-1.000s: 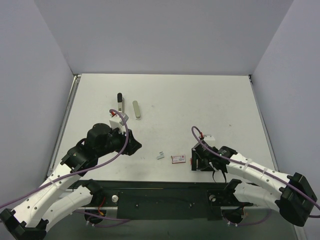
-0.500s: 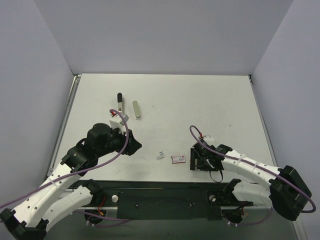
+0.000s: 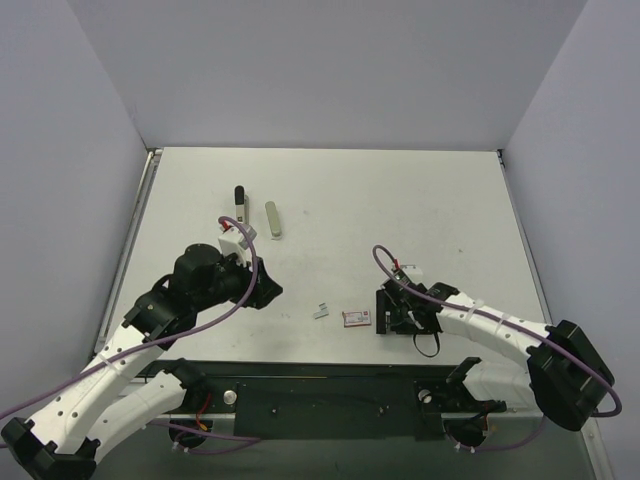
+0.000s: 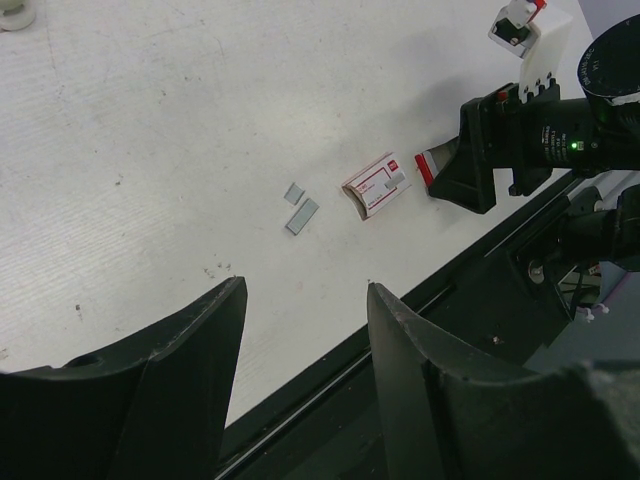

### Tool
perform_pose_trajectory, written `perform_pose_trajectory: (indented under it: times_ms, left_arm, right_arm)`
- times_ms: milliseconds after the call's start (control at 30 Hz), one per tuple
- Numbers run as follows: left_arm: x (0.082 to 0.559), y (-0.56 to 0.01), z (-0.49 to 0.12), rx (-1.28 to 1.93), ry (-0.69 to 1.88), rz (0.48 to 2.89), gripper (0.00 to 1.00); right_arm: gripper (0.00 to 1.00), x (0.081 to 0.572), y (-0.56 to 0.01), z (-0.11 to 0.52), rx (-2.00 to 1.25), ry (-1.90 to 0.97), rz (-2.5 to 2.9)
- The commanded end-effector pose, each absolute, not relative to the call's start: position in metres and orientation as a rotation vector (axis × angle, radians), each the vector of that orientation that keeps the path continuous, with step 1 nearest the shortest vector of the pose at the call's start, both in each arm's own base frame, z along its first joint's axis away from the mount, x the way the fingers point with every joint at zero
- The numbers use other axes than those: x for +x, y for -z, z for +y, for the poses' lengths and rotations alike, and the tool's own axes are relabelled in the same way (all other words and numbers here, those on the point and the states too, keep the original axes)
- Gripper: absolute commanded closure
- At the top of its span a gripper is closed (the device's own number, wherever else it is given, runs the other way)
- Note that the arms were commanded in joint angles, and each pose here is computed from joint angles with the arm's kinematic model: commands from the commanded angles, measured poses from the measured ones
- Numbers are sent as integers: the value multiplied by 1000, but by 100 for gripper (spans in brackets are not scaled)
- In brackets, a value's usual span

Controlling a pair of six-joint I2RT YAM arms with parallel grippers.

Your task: Unload the staples from the stapler

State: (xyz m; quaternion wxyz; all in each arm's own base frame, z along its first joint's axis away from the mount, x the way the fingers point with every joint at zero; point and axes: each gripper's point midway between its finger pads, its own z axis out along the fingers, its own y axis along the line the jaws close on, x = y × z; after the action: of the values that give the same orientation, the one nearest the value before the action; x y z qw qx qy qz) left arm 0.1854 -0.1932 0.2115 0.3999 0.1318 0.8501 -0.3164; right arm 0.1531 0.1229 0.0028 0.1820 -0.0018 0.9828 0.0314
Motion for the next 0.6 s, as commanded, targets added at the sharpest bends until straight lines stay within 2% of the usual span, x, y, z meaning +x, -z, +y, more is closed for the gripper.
perform_pose_trajectory:
  times_ms: [0,567]
  left_arm:
    - [188,-215,-193,347,815,2129,39]
    - [191,-215,-191,330,826,2125,39]
  right_arm:
    - [25,150,9,127,-23,-100,2822]
    - [28,157,15,150,-32,-145,2833]
